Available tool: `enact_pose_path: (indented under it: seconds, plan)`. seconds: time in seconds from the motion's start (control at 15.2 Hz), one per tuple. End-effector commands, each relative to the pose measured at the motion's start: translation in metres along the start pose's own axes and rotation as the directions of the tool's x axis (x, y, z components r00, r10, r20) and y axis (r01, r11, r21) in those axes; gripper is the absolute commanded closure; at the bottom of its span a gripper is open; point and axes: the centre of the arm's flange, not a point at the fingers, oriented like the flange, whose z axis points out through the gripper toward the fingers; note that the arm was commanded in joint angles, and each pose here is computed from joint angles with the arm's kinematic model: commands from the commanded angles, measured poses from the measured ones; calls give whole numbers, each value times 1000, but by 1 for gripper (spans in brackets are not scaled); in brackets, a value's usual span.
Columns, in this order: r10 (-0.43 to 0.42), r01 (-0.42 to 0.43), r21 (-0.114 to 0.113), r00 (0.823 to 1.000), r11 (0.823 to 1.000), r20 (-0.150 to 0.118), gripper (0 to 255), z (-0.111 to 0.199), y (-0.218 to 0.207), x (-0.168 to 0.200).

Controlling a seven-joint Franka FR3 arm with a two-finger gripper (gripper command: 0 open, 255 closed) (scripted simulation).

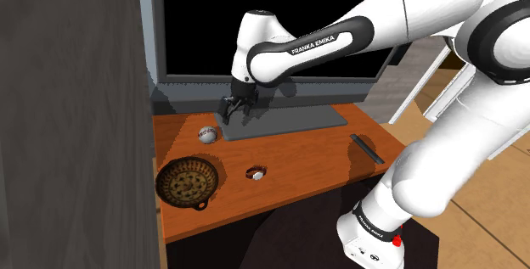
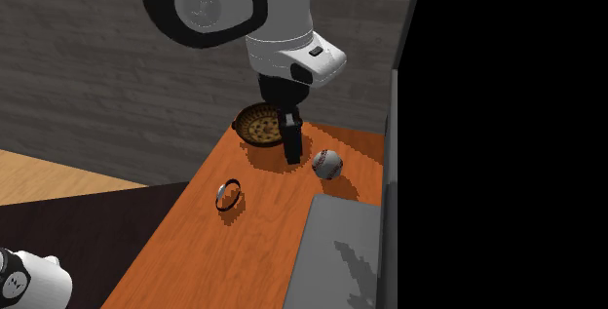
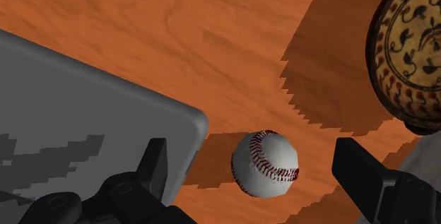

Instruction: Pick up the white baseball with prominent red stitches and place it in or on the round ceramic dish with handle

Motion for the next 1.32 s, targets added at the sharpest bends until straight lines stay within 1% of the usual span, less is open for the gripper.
enact_pose_path:
  seconds: [0.0,0.4,0.46,0.92,1.25]
  plan:
    - [13,-13,1,1000,1000,-3,0,19,-8,19]
    - [47,-47,4,999,999,-8,0,73,-34,70]
    - [50,-50,4,999,999,-9,0,78,-36,74]
    - [50,-50,4,999,999,-9,0,115,-36,74]
    - [50,-50,4,999,999,-9,0,118,-36,74]
